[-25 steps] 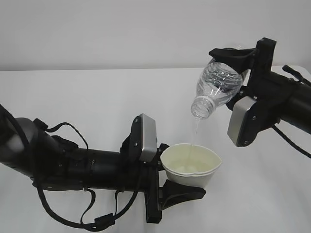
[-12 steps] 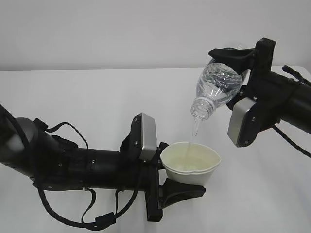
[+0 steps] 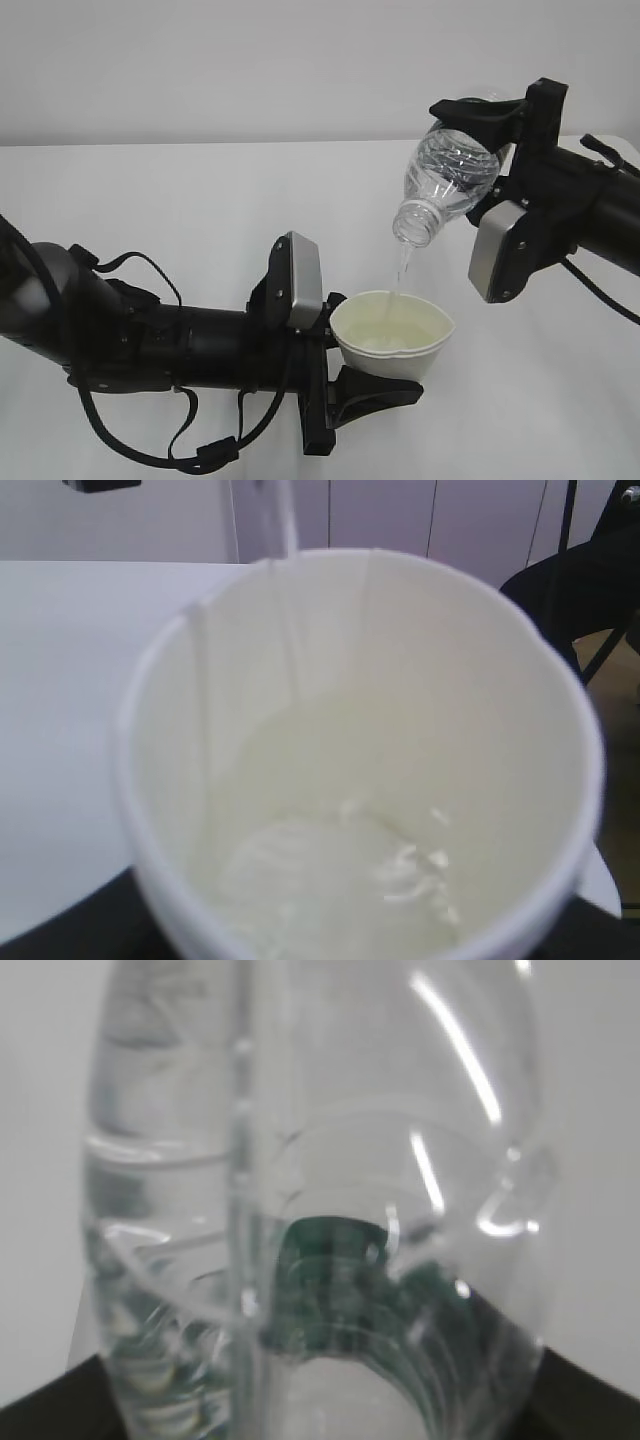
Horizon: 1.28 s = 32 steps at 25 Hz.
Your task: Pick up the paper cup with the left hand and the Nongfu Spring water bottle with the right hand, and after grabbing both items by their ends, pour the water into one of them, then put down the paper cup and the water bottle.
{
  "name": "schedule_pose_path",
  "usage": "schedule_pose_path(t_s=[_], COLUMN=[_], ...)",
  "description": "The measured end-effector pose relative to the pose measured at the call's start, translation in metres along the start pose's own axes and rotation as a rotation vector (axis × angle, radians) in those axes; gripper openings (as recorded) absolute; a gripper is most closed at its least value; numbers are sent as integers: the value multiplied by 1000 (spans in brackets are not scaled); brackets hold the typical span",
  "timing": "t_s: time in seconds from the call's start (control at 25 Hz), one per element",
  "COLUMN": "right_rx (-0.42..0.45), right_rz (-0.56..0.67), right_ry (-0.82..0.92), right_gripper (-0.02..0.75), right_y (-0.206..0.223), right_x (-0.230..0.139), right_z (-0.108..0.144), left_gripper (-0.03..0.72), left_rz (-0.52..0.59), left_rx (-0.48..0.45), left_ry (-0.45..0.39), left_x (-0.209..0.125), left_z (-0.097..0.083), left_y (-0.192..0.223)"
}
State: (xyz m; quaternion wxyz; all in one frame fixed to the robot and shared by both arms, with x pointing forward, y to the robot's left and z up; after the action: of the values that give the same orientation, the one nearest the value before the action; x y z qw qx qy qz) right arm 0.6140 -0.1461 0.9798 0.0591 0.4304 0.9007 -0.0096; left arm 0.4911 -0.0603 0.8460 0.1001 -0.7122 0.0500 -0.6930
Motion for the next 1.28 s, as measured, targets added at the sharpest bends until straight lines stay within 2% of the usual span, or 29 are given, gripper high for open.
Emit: schedule_pose_path(t_s=[1.28], right_rx=[0], right_rz=[0], right_ry=[0], right_gripper=[475], right_y=[0], right_x=[0], right_z=[0], left_gripper=[429], left_rz=[-4], left_rx=[13], left_ry=[-6], left_x=[1], left_z=[3], left_y=[0])
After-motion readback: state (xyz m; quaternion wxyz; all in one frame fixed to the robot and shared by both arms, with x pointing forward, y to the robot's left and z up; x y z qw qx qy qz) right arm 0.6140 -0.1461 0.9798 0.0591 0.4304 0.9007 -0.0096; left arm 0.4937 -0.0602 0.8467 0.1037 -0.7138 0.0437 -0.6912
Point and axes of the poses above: a point on each arm's last joint axis where the gripper is mounted, y pointing out along that axis toward the gripper, z along the wrist's bending axis when the last joint is at zero, x = y × z, the point moved 10 cm from there along y, pointing out along that axis toward the gripper, and after that the axes turned 1 degree about -y, right-handed, at the moved point
